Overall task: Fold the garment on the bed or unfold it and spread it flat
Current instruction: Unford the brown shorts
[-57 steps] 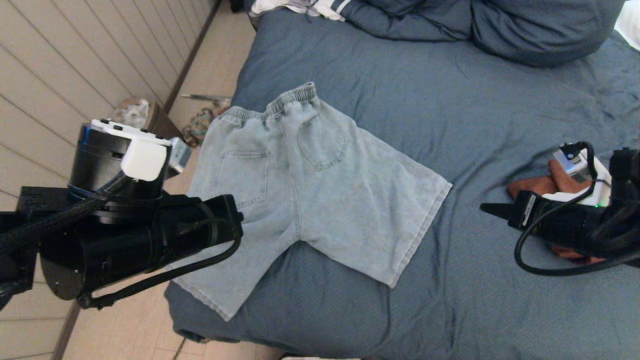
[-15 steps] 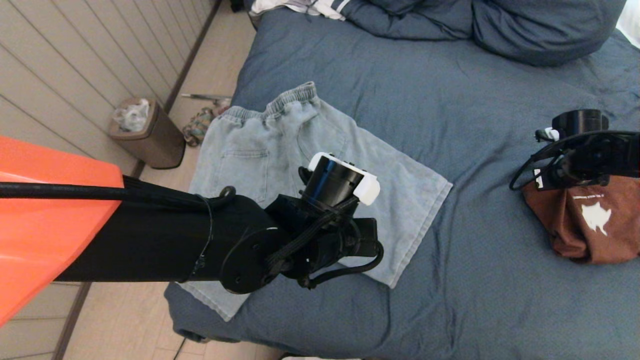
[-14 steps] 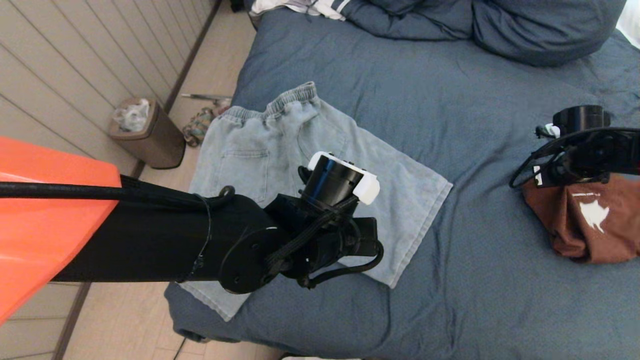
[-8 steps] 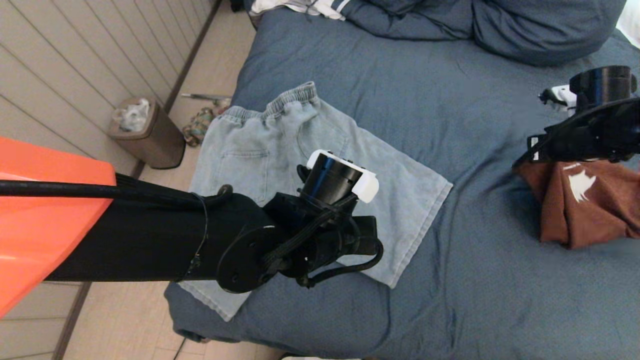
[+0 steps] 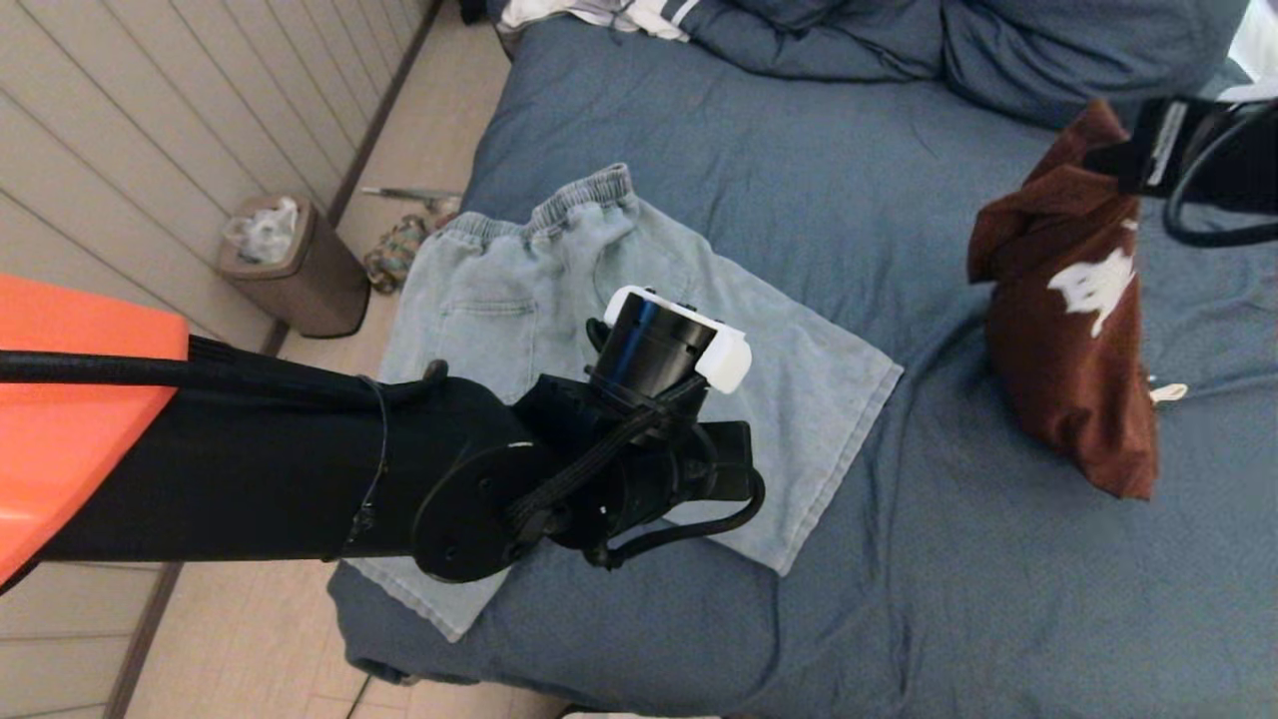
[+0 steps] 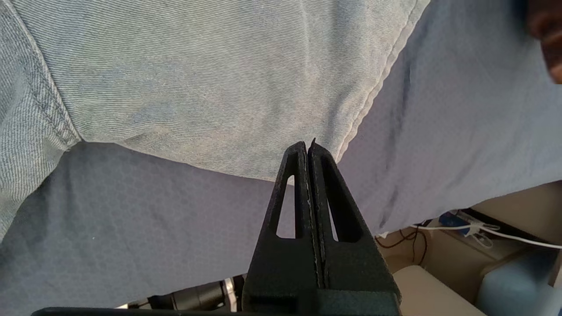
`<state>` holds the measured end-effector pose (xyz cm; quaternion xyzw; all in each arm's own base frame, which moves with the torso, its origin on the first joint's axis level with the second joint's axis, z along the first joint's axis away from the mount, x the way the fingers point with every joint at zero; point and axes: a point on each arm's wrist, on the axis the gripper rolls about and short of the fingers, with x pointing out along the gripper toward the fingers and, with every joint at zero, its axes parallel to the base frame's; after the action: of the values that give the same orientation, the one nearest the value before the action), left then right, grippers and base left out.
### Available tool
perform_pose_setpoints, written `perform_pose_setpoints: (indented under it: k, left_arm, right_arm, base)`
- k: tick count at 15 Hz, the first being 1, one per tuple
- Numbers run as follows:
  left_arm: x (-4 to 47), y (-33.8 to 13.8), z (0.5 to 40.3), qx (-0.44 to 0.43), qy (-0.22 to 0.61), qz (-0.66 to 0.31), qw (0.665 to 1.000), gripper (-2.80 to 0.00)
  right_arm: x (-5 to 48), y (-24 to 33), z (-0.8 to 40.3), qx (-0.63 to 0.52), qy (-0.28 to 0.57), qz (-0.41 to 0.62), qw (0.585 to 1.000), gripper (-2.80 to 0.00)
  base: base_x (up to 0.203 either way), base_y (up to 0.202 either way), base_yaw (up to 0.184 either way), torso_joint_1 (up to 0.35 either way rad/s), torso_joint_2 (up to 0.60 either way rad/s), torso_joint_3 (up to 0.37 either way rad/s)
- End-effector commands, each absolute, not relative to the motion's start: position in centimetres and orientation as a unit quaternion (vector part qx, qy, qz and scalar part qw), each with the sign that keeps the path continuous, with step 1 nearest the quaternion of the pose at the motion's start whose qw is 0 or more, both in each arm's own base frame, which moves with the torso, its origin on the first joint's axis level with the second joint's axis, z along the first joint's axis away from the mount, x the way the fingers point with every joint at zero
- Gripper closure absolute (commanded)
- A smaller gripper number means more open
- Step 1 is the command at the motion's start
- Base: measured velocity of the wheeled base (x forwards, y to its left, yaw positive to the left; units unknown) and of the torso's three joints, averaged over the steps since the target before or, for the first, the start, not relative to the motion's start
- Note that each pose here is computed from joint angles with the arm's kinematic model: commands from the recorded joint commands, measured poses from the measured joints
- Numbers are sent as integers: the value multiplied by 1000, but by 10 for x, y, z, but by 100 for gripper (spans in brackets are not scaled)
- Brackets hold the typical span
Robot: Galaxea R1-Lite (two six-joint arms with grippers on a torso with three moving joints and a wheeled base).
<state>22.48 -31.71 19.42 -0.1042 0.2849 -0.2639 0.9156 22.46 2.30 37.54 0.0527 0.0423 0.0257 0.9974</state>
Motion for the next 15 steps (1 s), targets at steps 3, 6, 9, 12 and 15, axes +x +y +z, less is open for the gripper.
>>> perform_pose_setpoints:
  k: [3, 6, 9, 12, 15]
  left_arm:
    - [225, -317, 196, -108, 283, -263, 916, 0]
    - [225, -317, 195, -108, 284, -263, 916, 0]
    - [225, -317, 195, -108, 283, -263, 916, 0]
    - [225, -317, 195, -108, 283, -263, 916, 0]
    - [225, -317, 195, -108, 283, -262, 916, 0]
  right_arm:
    - [163, 20, 415, 108, -48, 51, 992, 0]
    - [173, 22, 403, 100, -17, 49, 994, 0]
    - [189, 27, 386, 72, 16, 50, 996, -280]
    - [185, 29, 385, 60, 20, 70, 996, -280]
    - [189, 30, 388, 62, 17, 78, 995, -280]
  base:
    - [0, 0, 0, 0, 0, 0]
    - [0, 0, 0, 0, 0, 0]
    - [0, 0, 0, 0, 0, 0]
    - [0, 0, 0, 0, 0, 0]
    - [0, 0, 0, 0, 0, 0]
